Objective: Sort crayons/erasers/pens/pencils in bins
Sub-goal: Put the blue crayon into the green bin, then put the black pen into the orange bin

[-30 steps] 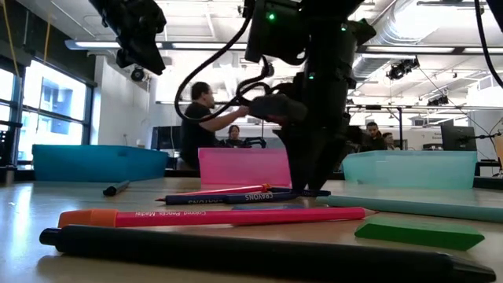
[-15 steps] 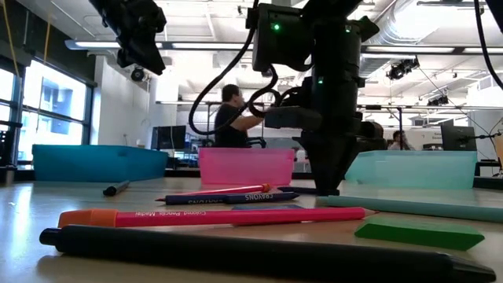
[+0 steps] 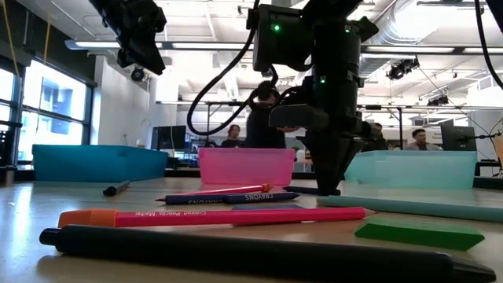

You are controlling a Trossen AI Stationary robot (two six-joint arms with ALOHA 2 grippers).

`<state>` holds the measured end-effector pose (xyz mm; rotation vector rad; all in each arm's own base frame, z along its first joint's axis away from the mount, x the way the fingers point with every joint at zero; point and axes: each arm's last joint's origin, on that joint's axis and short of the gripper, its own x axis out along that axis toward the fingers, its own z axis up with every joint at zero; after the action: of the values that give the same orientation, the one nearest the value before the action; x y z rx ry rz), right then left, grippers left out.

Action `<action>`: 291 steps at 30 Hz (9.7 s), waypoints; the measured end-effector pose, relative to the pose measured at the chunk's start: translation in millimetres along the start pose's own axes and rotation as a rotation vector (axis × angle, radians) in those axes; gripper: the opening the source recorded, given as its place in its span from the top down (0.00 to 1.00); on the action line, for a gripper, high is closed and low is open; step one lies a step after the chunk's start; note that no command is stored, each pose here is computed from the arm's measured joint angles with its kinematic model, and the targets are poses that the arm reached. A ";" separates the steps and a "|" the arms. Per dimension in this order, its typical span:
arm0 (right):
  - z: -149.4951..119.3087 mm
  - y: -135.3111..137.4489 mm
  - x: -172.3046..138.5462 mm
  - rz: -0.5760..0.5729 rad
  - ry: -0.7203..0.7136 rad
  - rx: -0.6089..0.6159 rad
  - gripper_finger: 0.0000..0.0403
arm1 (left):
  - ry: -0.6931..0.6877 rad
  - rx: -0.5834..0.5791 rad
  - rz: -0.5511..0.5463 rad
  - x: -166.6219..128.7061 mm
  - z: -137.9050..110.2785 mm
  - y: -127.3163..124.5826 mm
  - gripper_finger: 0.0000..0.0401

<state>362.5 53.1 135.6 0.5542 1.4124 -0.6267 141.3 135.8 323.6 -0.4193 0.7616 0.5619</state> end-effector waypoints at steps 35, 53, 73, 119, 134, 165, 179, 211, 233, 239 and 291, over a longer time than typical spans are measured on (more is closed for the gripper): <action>-11.6 -124.8 -171.5 -0.139 -0.450 0.289 0.98 | -0.004 0.003 -0.001 0.1 0.3 0.0 0.78; -32.4 -240.0 -214.3 -0.315 -0.502 0.409 0.98 | -0.097 0.001 -0.002 1.7 10.6 0.3 0.78; -24.2 -283.1 -85.5 0.027 -0.370 0.481 0.98 | -0.403 -0.009 -0.017 1.3 43.2 0.8 0.78; -4.0 -301.1 -31.3 0.069 -0.209 0.524 0.68 | 0.014 -0.191 -0.021 68.2 27.9 -14.0 0.78; 22.4 -305.8 -103.8 -0.054 -0.263 0.563 0.67 | 0.241 -0.519 0.077 61.0 3.3 -55.4 0.78; 39.1 -255.8 -163.2 -0.100 -0.430 0.037 0.67 | 0.320 -0.901 0.300 73.8 -84.9 -134.0 0.78; 42.3 -255.0 -164.6 -0.094 -0.463 -0.010 0.67 | 0.288 -0.962 0.383 102.2 -113.3 -167.2 0.78; 42.1 -254.9 -164.2 -0.097 -0.457 -0.038 0.67 | 0.428 -1.067 0.465 164.4 -146.6 -191.0 0.59; 39.5 -255.3 -164.4 -0.118 -0.434 -0.134 0.67 | 0.512 -0.806 0.496 170.0 -155.5 -187.2 0.86; 30.6 -257.1 -176.3 -0.118 -0.481 -0.145 0.67 | 0.517 -0.791 0.474 168.4 -154.6 -187.7 0.93; -0.7 -190.4 -202.3 0.639 -0.492 -0.441 0.67 | -0.232 -0.252 -0.492 171.9 -7.6 -169.9 0.95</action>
<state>219.9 -69.7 339.9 0.4227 0.7985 0.0725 342.9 55.1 217.4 -0.7354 0.3434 0.2346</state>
